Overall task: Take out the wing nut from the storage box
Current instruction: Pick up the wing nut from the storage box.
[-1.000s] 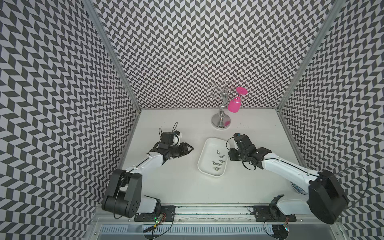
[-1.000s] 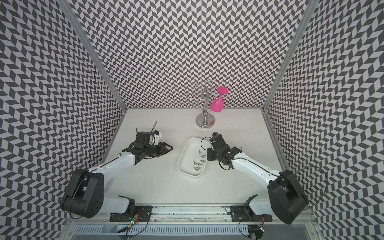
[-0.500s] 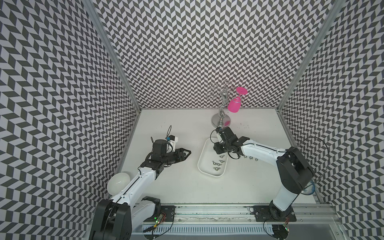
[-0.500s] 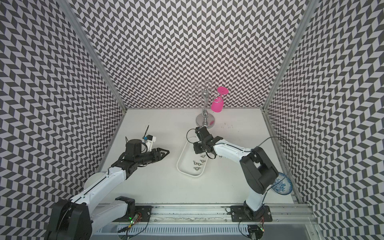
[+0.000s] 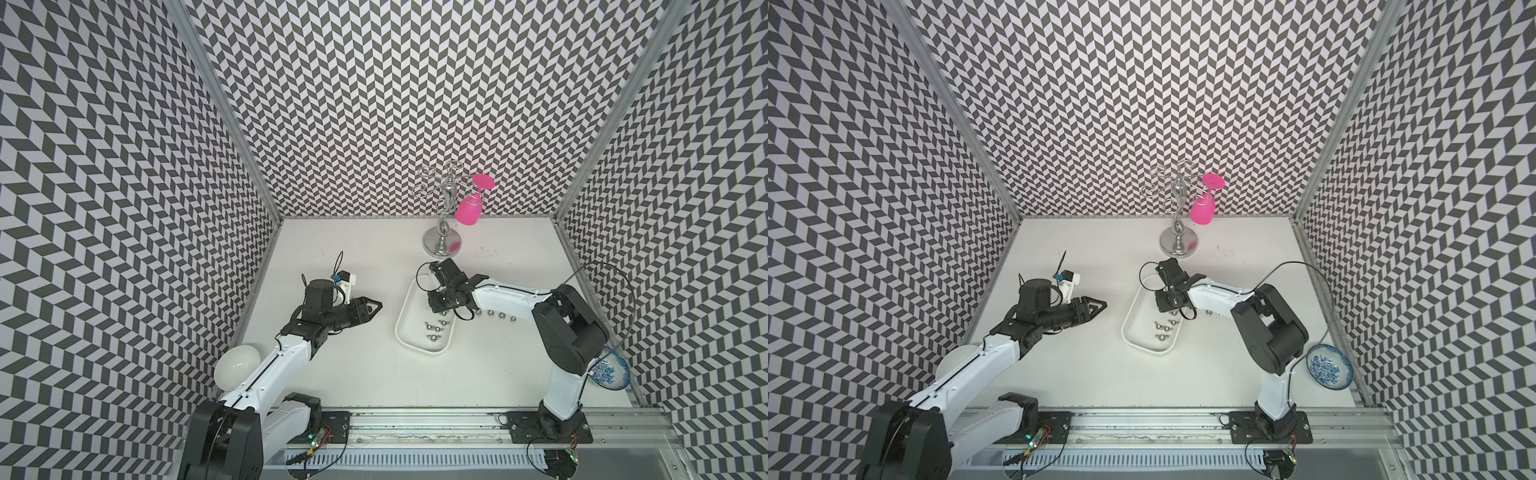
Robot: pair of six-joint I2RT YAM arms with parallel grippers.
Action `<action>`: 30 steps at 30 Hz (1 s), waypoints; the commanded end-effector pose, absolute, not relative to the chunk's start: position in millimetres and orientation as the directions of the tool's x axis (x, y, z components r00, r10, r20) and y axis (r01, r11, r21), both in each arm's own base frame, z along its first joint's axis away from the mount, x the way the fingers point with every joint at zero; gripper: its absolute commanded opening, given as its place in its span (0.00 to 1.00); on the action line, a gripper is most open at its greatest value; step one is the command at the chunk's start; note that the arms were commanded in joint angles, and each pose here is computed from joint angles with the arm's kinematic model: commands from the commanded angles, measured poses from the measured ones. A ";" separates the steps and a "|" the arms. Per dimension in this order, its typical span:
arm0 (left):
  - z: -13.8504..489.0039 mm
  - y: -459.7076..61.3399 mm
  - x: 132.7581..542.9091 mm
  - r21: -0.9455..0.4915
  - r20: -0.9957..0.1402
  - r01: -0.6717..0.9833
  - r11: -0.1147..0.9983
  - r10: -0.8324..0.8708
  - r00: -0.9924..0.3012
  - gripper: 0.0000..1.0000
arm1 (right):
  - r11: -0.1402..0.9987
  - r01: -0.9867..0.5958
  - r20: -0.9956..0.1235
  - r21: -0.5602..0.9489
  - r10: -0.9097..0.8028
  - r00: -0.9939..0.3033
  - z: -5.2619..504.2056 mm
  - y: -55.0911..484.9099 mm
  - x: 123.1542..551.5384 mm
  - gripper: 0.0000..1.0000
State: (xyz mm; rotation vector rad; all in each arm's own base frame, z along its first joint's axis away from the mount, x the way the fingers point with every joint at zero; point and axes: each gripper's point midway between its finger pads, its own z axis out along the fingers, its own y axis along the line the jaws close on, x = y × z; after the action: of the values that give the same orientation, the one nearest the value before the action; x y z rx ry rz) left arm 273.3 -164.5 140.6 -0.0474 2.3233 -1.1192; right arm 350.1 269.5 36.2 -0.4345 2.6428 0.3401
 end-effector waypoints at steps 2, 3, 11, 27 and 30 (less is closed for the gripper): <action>142.0 -167.2 271.3 -0.738 -0.470 0.220 0.638 -0.253 -0.846 0.52 | 0.924 -0.346 -0.487 0.164 -0.229 -0.843 34.1 277.1 362.3 0.29; 141.8 -167.3 271.0 -0.739 -0.469 0.219 0.637 -0.252 -0.847 0.52 | 0.924 -0.345 -0.481 0.162 -0.231 -0.845 30.8 276.1 361.5 0.28; 140.6 -168.2 270.9 -0.744 -0.462 0.216 0.632 -0.253 -0.850 0.52 | 0.931 -0.328 -0.487 0.160 -0.214 -0.847 28.0 270.8 358.6 0.15; 172.3 -191.9 280.0 -0.744 -0.508 0.293 0.600 -0.223 -0.832 0.51 | 0.950 -0.265 -0.642 0.166 -0.100 -0.761 121.8 257.5 370.9 0.00; 185.5 -215.7 279.8 -0.729 -0.538 0.347 0.591 -0.180 -0.824 0.51 | 0.984 -0.156 -0.672 0.090 -0.056 -0.739 131.5 224.1 373.4 0.00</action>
State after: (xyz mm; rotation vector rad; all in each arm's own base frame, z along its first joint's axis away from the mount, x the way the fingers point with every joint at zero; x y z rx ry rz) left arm 271.3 -196.4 157.8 0.0526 2.3213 -1.1873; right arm 367.2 255.6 112.6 -0.2737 2.4597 0.3188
